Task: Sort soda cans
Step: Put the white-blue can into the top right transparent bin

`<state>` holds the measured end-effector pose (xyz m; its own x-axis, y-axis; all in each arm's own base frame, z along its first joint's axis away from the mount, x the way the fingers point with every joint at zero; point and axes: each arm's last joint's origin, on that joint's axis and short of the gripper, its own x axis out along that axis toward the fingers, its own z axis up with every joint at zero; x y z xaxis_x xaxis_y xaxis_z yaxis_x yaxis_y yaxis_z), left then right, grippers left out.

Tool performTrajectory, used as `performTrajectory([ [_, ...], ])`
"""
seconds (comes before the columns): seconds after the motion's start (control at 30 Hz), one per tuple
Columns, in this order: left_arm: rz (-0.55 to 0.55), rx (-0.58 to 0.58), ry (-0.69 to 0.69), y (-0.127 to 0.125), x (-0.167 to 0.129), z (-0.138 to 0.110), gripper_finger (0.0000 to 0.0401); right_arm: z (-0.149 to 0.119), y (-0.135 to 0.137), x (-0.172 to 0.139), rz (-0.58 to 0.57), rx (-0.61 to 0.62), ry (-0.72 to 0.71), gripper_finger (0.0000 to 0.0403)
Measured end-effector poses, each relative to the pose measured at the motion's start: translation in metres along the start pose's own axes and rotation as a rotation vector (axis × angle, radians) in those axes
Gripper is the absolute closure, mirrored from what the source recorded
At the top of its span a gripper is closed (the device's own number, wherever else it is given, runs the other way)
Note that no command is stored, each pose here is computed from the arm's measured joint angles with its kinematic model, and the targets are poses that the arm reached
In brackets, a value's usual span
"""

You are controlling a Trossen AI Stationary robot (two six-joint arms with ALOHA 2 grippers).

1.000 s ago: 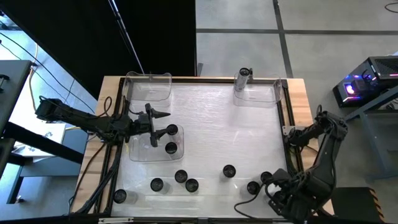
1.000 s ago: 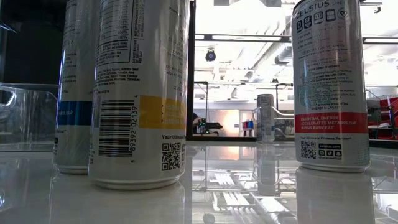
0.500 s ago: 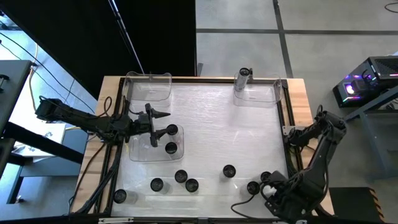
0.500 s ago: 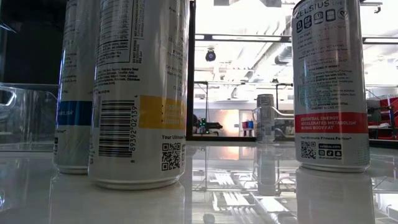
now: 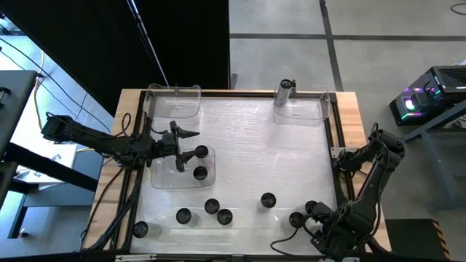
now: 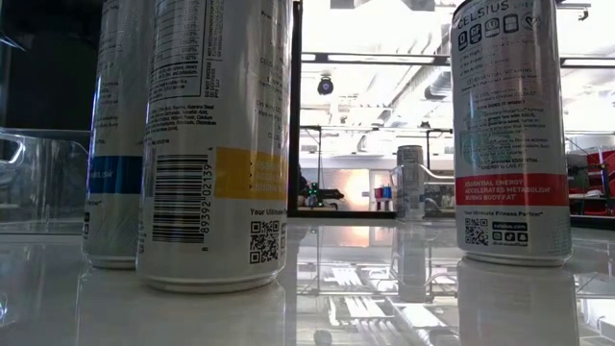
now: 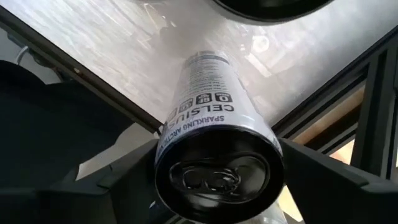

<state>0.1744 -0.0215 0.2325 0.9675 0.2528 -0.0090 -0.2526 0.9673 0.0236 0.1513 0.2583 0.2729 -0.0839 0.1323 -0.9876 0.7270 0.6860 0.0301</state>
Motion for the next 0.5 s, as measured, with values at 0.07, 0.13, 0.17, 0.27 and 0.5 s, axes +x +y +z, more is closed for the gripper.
performTrajectory([
  [0.07, 0.0, 0.0, 0.0, 0.0, 0.0, 0.0, 0.0107, 0.002, 0.0, 0.0, -0.004, -0.01, 0.002, 0.0127],
  [0.13, 0.0, 0.0, 0.0, 0.0, 0.0, 0.0, 0.0107, 0.005, -0.001, -0.001, -0.024, -0.012, 0.014, 0.0157],
  [0.17, 0.0, 0.0, 0.0, 0.0, 0.0, 0.0, 0.0107, 0.007, -0.001, -0.001, -0.036, -0.015, 0.018, 0.0164],
  [0.27, 0.0, 0.0, 0.0, 0.0, 0.0, 0.0, 0.0107, 0.017, -0.009, -0.003, -0.129, 0.003, 0.003, 0.0164],
  [0.5, -0.001, 0.0, 0.0, 0.0, 0.0, 0.0, 0.0107, 0.042, -0.02, -0.009, -0.279, -0.038, 0.013, 0.0164],
])
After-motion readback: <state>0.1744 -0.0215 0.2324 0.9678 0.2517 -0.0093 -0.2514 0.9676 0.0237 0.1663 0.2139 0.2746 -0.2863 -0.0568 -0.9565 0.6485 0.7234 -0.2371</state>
